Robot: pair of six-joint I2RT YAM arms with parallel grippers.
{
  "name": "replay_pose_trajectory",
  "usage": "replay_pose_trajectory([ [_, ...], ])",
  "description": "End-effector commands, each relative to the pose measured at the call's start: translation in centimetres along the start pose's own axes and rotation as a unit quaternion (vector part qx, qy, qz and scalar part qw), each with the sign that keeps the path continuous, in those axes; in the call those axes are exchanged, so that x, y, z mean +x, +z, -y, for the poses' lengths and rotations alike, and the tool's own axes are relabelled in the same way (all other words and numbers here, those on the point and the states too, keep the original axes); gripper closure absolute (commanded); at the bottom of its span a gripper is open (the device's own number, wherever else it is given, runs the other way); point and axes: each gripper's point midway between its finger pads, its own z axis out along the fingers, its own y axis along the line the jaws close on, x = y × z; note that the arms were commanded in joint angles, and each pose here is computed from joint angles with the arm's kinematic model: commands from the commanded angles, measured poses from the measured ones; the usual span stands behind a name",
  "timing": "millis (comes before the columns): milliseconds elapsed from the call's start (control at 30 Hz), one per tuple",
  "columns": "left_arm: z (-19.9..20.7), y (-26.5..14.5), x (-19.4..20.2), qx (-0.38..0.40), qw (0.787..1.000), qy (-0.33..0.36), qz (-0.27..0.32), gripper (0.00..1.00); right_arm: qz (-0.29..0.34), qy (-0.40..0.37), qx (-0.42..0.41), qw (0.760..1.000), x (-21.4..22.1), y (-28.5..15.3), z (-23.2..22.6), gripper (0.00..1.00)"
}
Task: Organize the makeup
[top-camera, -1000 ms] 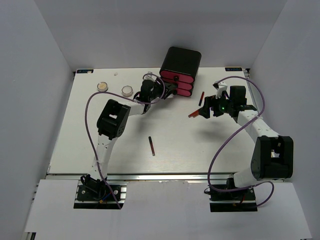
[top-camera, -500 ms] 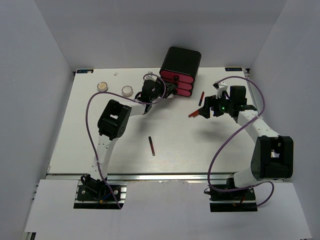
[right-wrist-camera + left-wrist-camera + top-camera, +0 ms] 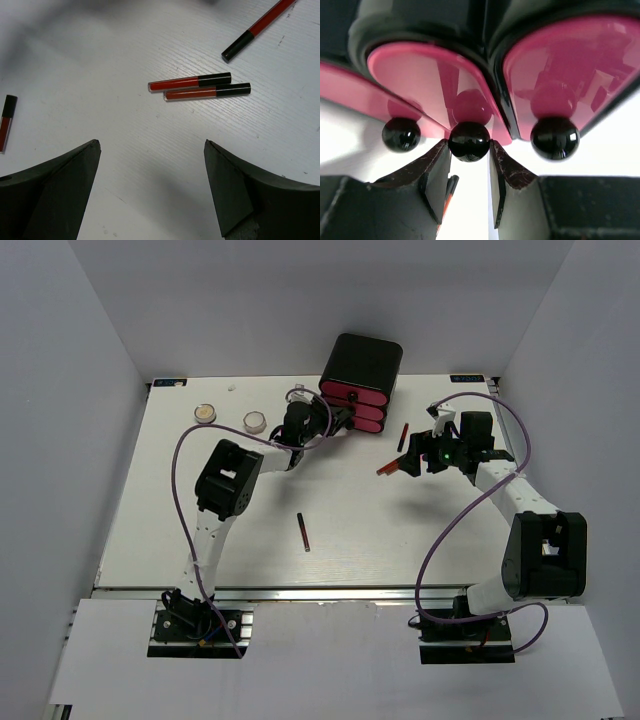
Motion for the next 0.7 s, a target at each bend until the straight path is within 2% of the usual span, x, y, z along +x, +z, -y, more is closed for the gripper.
replay_pose_trajectory([
  [0,1.5,-1.5,0.2,0.004,1.0,0.026,0.004,0.77,0.015,-0.003,-0.007,1.0,-1.3,-0.2,-0.2,0.11],
  [167,2.9,-4.4,0.9,0.012,0.999,0.044,0.0,0.77,0.011,-0.002,-0.008,1.0,-1.0,-0.2,-0.2,0.12],
  [200,1.8,-5.2,1.5,0.0,0.999,0.043,-0.005,0.77,0.011,-0.003,-0.008,1.0,-1.1,-0.2,-0.2,0.11],
  [333,1.4,-6.7,2.4,-0.005,0.999,0.044,-0.012,0.76,0.01,-0.004,-0.009,1.0,-1.0,-0.2,-0.2,0.12],
  [533,1.4,-8.0,2.4,-0.008,0.999,0.045,-0.004,0.58,0.002,-0.016,-0.021,1.0,-0.9,-0.1,-0.4,0.11],
  [667,2.1,-8.6,2.1,-0.007,0.998,0.055,0.003,0.47,-0.013,-0.056,-0.073,0.996,-0.4,-0.3,-1.8,0.11],
])
